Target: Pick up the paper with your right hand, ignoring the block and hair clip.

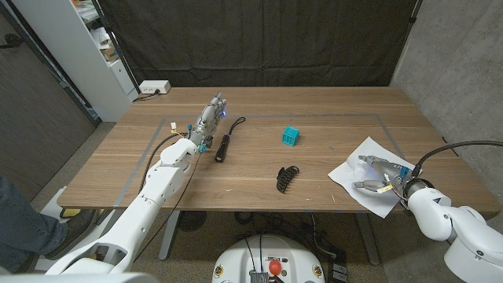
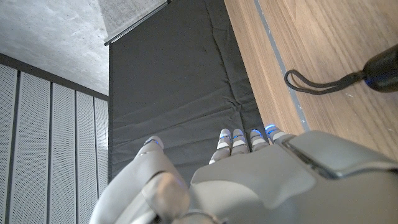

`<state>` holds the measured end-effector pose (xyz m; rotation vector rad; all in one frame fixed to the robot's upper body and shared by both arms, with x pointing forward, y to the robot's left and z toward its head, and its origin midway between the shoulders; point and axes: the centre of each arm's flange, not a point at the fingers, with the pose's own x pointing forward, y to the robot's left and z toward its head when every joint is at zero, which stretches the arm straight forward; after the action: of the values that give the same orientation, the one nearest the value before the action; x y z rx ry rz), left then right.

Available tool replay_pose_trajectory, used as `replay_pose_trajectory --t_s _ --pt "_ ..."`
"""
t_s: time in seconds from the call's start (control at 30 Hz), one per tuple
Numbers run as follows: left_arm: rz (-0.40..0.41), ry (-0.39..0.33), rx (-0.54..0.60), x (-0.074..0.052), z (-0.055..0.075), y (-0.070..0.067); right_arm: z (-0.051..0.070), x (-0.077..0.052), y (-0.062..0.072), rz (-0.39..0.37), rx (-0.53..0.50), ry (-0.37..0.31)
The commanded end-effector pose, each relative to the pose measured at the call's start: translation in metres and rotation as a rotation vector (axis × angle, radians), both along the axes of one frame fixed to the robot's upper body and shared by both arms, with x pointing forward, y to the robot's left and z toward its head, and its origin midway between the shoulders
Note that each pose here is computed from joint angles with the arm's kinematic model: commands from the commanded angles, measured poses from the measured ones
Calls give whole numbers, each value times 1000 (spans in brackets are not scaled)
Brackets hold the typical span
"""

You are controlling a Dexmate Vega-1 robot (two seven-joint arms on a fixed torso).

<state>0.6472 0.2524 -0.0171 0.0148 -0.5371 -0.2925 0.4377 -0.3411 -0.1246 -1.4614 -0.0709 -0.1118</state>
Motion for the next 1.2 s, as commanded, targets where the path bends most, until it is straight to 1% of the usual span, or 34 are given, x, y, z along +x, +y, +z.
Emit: replay_pose_trajectory --t_s 0.03,0.4,0.9,1.13,1.2 --pt "1 6 9 0 1 -5 -6 5 -5 1 21 6" --pt "2 14 13 0 1 -9 -10 12 -7 18 42 24" --pt "-7 24 16 3 -2 -13 -12 14 -9 11 52 58" --pt "-10 23 13 5 -2 -14 -13 15 -10 4 40 74" --pt "-11 23 11 6 -2 -14 -13 16 -11 2 31 88"
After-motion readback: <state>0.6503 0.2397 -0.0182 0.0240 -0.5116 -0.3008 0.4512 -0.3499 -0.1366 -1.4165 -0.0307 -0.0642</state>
